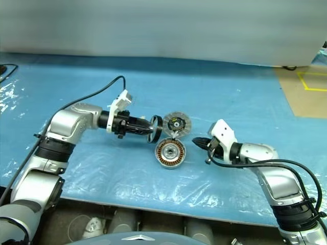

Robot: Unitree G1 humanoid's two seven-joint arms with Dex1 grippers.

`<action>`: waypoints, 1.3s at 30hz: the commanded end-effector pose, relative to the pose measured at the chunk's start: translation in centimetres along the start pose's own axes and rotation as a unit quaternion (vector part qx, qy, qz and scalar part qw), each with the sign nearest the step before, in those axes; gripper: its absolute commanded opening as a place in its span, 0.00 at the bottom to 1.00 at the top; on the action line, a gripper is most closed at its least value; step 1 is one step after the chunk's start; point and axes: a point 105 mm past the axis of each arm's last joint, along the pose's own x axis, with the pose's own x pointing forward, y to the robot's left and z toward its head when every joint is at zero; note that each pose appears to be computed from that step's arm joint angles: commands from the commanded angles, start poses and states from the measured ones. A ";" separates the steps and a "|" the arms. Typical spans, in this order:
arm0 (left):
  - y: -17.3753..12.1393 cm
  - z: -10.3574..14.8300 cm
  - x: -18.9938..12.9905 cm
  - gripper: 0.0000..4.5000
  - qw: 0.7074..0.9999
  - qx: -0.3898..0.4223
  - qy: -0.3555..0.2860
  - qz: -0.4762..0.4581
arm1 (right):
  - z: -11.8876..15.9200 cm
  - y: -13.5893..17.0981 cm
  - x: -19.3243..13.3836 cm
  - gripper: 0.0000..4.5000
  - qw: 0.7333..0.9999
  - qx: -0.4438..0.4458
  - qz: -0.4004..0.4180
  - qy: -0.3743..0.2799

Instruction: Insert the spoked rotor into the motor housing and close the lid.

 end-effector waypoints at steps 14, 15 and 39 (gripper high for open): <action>-1.2 -1.3 2.7 0.40 0.999 -0.003 0.013 -0.037 | 1.4 1.9 -1.2 0.00 0.999 -0.024 0.013 -0.030; -1.1 -1.3 2.8 0.40 0.999 -0.003 0.015 -0.038 | 1.3 1.9 -1.2 0.00 0.999 -0.025 0.012 -0.030; -0.6 -3.6 2.5 0.40 0.993 0.027 0.111 -0.032 | 0.7 2.0 -1.1 0.00 0.999 -0.038 0.000 -0.020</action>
